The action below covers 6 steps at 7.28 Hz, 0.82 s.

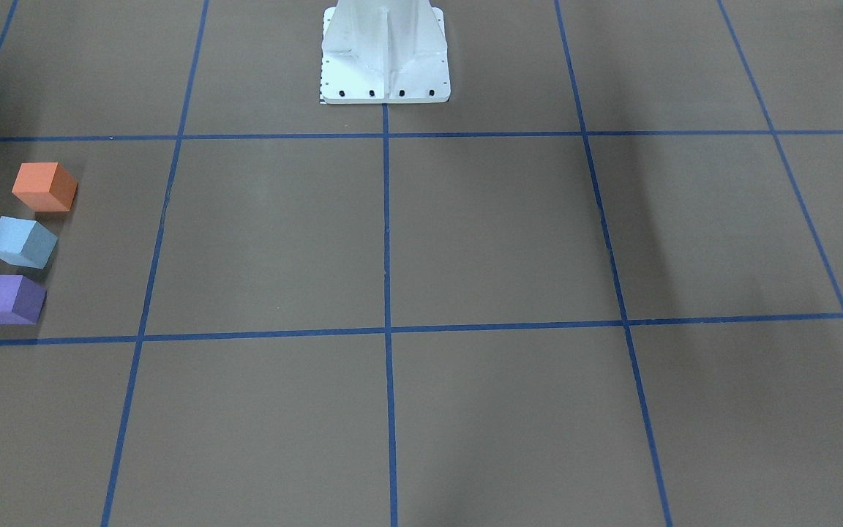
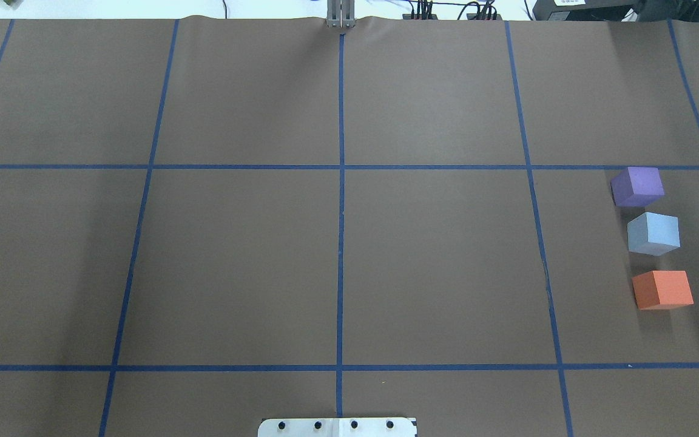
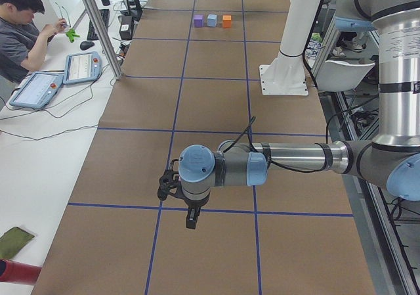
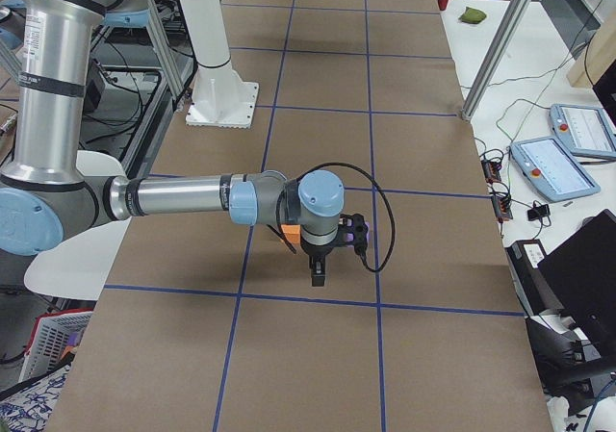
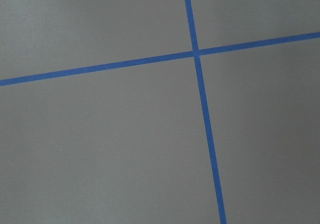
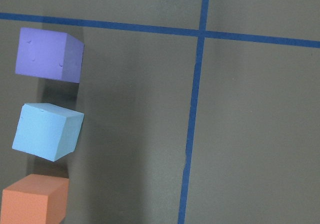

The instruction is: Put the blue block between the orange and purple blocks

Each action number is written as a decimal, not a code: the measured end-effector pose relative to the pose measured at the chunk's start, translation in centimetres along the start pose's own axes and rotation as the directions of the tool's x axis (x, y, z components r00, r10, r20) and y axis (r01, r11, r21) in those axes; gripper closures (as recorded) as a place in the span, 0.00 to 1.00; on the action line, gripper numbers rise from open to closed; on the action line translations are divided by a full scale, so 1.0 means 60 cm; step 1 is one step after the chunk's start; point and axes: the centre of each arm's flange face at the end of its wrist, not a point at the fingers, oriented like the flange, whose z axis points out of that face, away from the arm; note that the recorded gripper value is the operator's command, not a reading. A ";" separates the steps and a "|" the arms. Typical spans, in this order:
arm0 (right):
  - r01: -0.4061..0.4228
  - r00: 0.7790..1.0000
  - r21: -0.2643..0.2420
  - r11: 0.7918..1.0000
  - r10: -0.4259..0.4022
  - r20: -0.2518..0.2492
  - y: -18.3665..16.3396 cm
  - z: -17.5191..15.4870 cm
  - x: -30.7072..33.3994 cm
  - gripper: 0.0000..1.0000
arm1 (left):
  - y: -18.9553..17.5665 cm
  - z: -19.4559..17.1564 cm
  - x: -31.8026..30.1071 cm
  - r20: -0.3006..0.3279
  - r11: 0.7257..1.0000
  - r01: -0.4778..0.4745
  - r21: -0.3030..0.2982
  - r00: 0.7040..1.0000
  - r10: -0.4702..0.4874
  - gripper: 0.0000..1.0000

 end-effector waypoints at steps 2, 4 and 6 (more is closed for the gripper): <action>0.000 1.000 0.000 1.000 0.000 0.000 0.000 0.000 0.000 0.00 | 0.003 0.001 -0.001 -0.001 1.000 0.002 -0.002 1.000 -0.002 0.00; 0.000 1.000 0.000 1.000 0.000 0.000 0.000 0.000 0.000 0.00 | 0.006 0.003 -0.001 -0.001 1.000 0.004 -0.004 1.000 -0.004 0.00; 0.001 1.000 0.000 1.000 -0.001 0.000 0.000 0.000 0.000 0.00 | 0.009 0.004 -0.002 -0.002 1.000 0.006 -0.006 1.000 -0.006 0.00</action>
